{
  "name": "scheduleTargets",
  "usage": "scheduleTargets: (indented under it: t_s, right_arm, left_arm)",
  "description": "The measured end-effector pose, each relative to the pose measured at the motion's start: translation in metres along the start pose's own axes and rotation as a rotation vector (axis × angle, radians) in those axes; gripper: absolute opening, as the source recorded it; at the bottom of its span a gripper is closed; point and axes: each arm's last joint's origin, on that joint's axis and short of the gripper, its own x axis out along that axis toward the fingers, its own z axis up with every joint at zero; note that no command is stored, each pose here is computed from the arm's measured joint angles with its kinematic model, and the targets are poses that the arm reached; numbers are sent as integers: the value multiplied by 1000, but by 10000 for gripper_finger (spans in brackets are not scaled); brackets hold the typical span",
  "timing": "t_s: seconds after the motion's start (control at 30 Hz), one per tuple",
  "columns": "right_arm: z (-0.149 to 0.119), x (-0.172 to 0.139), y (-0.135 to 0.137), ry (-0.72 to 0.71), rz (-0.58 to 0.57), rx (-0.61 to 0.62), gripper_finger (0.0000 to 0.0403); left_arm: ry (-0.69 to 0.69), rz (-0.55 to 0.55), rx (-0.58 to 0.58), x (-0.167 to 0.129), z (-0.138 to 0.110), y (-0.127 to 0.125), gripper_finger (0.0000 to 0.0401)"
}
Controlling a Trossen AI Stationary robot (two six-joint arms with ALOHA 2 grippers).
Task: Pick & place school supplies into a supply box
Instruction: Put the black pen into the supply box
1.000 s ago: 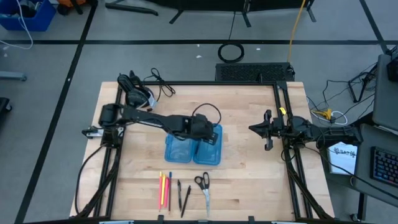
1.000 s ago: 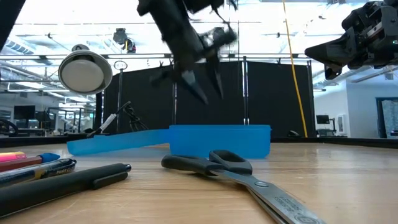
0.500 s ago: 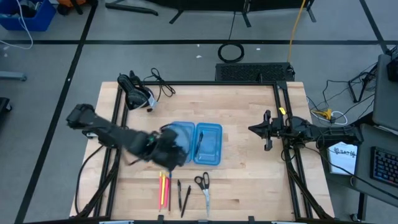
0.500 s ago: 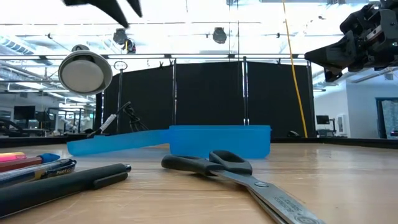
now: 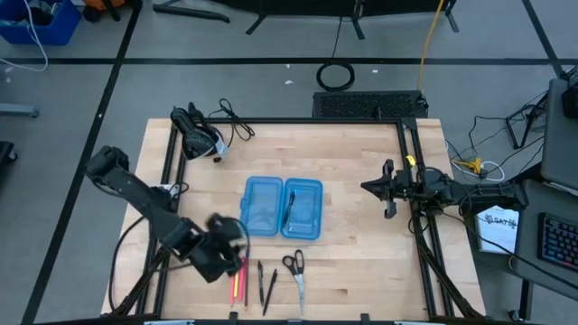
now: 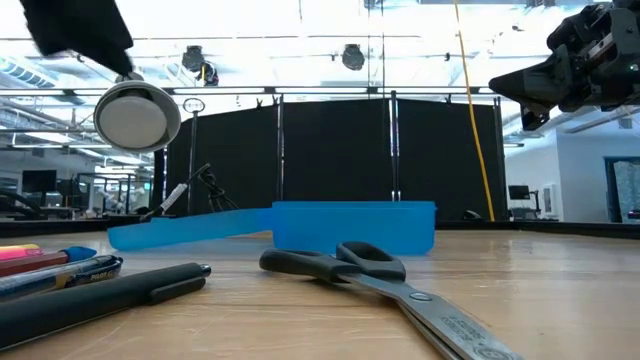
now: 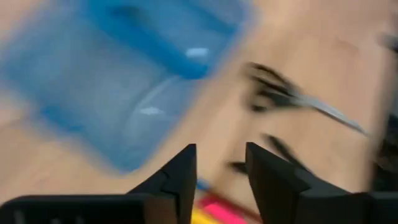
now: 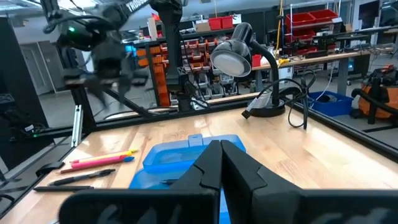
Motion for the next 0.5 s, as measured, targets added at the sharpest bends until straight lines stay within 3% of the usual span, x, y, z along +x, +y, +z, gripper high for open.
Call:
scheduleTargets:
  t_s: [0.1, 0.17, 0.33, 0.5]
  right_arm:
    - [0, 0, 0, 1, 10, 8, 0]
    - [0, 0, 1, 5, 39, 17, 0]
    - [-1, 0, 4, 23, 135, 66, 0]
    - [-1, -1, 7, 44, 244, 84, 0]
  left_arm:
    - [-45, -220, 188, 23, 3, 0, 99]
    - [-108, -291, 293, 33, 10, 5, 77]
    - [-250, -259, 412, 28, 41, 29, 22]
    - [-395, -222, 522, -15, 62, 50, 7]
